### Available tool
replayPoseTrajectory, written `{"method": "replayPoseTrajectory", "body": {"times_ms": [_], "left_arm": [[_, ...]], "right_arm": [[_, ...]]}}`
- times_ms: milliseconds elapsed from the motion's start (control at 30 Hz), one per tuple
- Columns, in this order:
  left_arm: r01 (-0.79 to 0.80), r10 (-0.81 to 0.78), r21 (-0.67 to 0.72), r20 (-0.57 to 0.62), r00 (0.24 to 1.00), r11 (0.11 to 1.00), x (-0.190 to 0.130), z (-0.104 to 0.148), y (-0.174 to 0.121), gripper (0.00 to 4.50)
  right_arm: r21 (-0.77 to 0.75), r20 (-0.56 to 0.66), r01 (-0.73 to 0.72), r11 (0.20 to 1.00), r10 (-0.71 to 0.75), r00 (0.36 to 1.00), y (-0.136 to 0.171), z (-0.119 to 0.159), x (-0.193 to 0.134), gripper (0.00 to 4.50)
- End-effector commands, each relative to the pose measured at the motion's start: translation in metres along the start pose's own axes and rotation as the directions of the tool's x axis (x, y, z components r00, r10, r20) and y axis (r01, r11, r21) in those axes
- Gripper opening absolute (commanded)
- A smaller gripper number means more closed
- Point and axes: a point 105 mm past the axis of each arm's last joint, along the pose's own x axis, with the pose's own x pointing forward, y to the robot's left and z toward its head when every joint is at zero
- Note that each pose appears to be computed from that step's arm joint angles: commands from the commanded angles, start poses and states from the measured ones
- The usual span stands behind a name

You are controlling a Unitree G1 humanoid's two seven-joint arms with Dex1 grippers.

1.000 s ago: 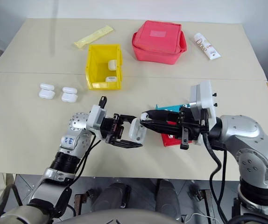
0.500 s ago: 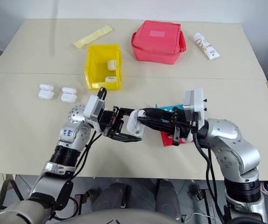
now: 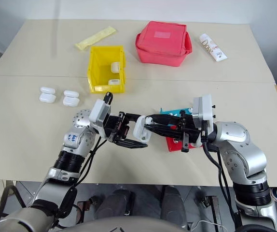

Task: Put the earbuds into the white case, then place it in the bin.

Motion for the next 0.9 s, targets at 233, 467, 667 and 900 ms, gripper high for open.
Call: {"method": "replayPoseTrajectory", "body": {"times_ms": [233, 467, 667, 900], "left_arm": [[-0.097, 0.088, 0.128, 0.079, 0.993, 0.987, 0.005, 0.036, 0.020, 2.77], [-0.113, 0.100, 0.144, 0.095, 0.990, 0.983, 0.005, 0.039, 0.022, 2.77], [-0.122, 0.105, 0.180, 0.102, 0.989, 0.976, 0.004, 0.040, 0.024, 2.77], [-0.120, 0.102, 0.196, 0.101, 0.990, 0.973, 0.003, 0.040, 0.026, 2.77]], "right_arm": [[0.081, -0.123, -0.033, 0.996, 0.042, 0.991, -0.012, -0.025, -0.011, 0.49], [0.101, -0.156, -0.052, 0.994, 0.067, 0.986, -0.018, -0.028, -0.016, 0.49], [0.138, -0.159, -0.090, 0.986, 0.111, 0.981, -0.015, -0.027, -0.017, 0.49], [0.158, -0.202, -0.126, 0.979, 0.156, 0.967, -0.013, -0.032, -0.020, 0.49]]}}
